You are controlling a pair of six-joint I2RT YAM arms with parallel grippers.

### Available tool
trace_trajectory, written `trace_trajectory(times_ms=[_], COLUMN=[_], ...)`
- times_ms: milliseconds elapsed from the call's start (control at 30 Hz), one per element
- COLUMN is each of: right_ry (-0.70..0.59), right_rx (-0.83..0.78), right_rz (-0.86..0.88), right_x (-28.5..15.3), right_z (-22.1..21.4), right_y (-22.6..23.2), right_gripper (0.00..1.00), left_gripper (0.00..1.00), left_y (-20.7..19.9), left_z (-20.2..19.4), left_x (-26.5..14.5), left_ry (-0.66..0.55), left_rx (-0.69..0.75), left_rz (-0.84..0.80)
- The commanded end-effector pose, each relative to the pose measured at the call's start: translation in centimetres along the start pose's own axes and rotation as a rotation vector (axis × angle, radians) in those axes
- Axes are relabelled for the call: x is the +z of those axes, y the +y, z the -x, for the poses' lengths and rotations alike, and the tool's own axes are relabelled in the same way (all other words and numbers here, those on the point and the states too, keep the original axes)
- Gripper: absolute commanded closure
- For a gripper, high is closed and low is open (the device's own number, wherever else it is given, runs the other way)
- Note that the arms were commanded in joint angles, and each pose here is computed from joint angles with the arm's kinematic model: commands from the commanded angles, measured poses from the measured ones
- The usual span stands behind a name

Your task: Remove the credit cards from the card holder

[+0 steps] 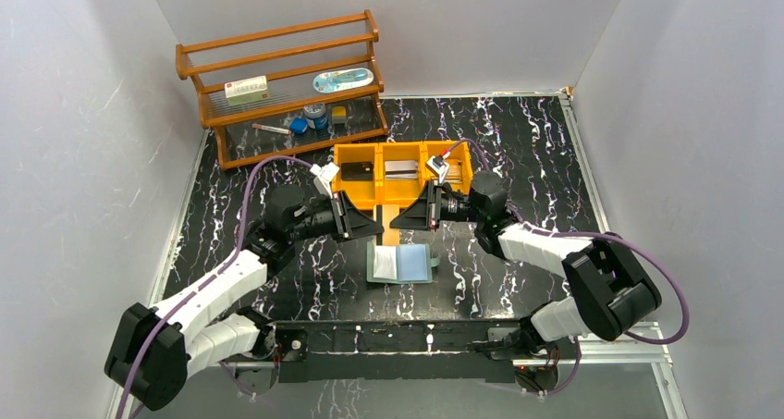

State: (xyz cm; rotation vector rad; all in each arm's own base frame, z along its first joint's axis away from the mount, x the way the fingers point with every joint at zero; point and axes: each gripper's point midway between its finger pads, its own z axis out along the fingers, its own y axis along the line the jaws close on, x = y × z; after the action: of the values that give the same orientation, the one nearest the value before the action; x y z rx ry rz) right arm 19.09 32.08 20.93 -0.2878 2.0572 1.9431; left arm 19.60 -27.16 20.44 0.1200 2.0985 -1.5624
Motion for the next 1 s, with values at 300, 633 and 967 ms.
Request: trace_trajectory(times_ms=[300,633,967], right_ry=[-0.12,-0.475,-0.161], right_rx=[-0.153,-0.51,-0.876], right_rz=[-0.207,-1.043,-1.165], right_x=[-2.7,-13.0,-11.5], right_z=[4.5,15.6,20.1], right_y=[-1.4,-7.0,-10.8], right_gripper=[1.0,1.0,1.0], left_gripper=[0.17,0.02,0.02], left_y=[2.7,6.0,6.9], left_z=[1.8,2.1,2.1], left_x=[-2.3,-4.7,-6.5], left_ry=[-0.088,-0.138,-0.14], left_rx=[0.038,0.046,0.087], left_rz=[0.241,0.475,0.578])
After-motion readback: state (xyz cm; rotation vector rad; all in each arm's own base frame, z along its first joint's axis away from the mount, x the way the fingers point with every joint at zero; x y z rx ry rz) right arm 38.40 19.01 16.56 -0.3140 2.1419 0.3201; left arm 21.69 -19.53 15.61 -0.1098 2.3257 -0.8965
